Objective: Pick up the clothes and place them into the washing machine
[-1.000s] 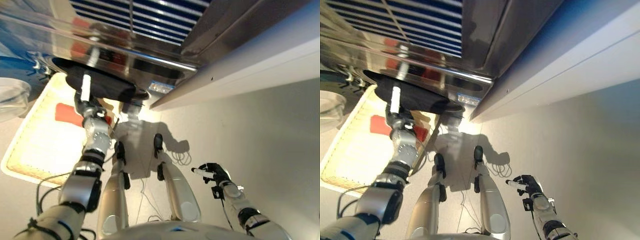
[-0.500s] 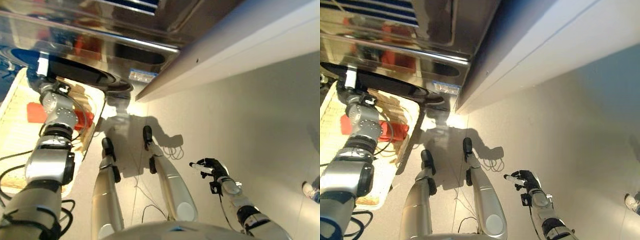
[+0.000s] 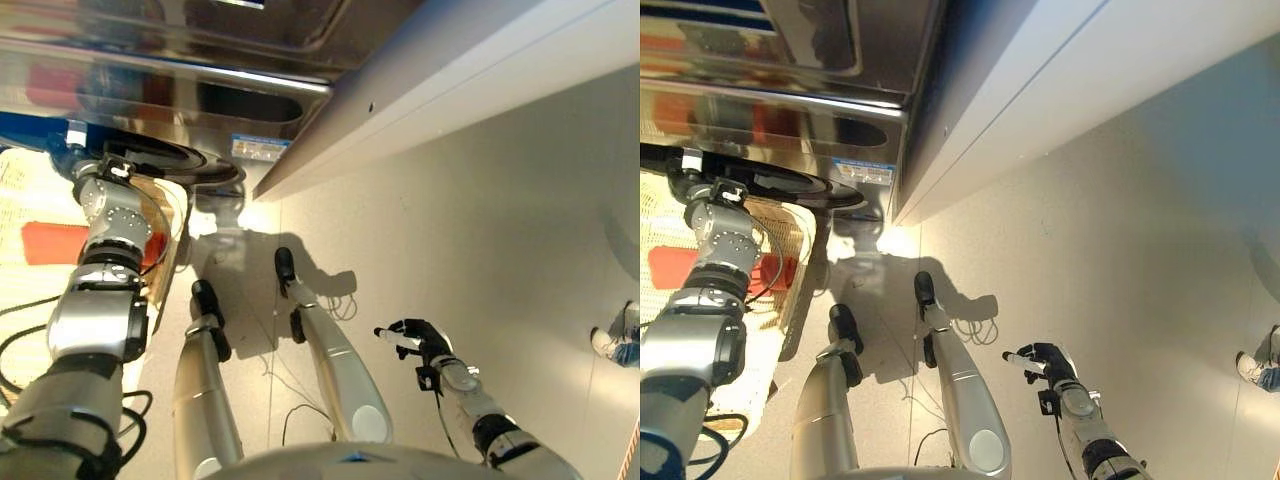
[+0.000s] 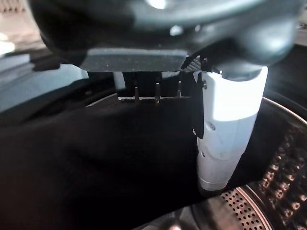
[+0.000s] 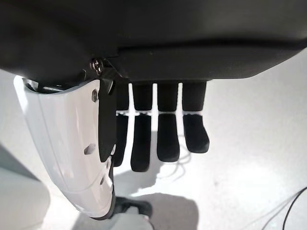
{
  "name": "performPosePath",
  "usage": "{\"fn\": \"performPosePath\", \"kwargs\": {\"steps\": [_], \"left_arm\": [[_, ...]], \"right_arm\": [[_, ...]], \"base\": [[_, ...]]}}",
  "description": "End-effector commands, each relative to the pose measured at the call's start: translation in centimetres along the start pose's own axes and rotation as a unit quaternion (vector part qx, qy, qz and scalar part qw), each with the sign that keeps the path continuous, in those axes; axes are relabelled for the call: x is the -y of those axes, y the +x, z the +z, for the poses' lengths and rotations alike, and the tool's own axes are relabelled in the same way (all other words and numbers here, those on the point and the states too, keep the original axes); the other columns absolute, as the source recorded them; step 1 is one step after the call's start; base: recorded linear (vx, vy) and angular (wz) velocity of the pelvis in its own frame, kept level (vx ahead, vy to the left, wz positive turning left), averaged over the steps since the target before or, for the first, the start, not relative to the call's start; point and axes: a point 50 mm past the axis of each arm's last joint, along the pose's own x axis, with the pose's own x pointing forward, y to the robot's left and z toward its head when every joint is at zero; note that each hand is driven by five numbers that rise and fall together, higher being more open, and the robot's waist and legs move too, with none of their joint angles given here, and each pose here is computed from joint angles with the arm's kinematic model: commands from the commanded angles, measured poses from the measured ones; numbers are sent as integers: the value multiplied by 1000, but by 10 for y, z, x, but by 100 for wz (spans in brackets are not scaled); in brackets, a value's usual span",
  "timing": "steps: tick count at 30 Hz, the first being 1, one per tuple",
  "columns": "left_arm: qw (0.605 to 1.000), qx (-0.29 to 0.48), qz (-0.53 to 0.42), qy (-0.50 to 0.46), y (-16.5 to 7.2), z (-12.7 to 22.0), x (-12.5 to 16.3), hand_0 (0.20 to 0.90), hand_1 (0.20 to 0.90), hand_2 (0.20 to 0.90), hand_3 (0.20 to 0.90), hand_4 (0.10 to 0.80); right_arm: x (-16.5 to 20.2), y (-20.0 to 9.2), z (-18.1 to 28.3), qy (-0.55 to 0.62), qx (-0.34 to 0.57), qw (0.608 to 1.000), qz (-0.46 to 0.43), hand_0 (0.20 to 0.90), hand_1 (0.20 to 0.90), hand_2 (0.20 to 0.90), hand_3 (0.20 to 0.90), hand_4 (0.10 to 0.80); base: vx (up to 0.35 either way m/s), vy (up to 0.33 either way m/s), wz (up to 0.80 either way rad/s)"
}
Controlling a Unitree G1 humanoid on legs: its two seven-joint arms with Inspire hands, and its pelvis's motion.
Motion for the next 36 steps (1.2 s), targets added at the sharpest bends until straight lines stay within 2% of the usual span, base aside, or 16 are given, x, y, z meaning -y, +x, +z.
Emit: {"fn": "performPosePath", "kwargs": {"steps": [1, 2, 9, 10, 11, 12, 21, 26, 34, 36], "left_arm": [[989, 110, -64, -69, 2, 47, 39, 227, 227, 227, 227, 320], [990, 110, -63, -69, 2, 47, 38, 200, 200, 200, 200, 300], [984, 150, -50, -83, 4, 66, 38, 200, 200, 200, 200, 300], [983, 156, -49, -84, 4, 70, 38, 216, 216, 216, 216, 312], [983, 156, -49, -84, 4, 70, 38, 337, 337, 337, 337, 398], [982, 159, -48, -85, 5, 74, 37, 900, 900, 900, 900, 800], [986, 128, -68, -80, 3, 56, 34, 900, 900, 900, 900, 800], [991, 105, -54, -56, 4, 43, 18, 900, 900, 900, 900, 800], [997, 30, -10, 64, 1, 7, -32, 900, 900, 900, 900, 800], [991, -1, -6, 131, -1, -6, -47, 900, 900, 900, 900, 800]], "right_arm": [[39, -15, -26, -18, -35, 998, -50, 900, 900, 900, 900, 800], [39, -15, -27, -18, -35, 998, -50, 900, 900, 900, 900, 800], [42, -18, -30, -23, -40, 998, -48, 900, 900, 900, 900, 800], [42, -18, -31, -24, -41, 998, -48, 900, 900, 900, 900, 800], [42, -18, -31, -24, -41, 998, -48, 900, 900, 900, 900, 800], [43, -19, -31, -26, -43, 998, -47, 900, 900, 900, 900, 800], [44, -18, -31, -30, -45, 998, -43, 900, 900, 900, 900, 800], [45, -19, -32, -28, -45, 998, -45, 900, 900, 900, 900, 800], [47, -20, -31, -27, -42, 998, -45, 900, 900, 900, 900, 800], [51, -20, -30, -27, -42, 998, -49, 900, 900, 900, 900, 800]], "base": [[0, 0, 0], [0, 0, 0], [0, 0, 0], [0, 0, 0], [0, 0, 0], [16, -17, -4], [8, -9, -3], [2, -4, -2], [-1, -2, -2], [0, -19, 5]]}}
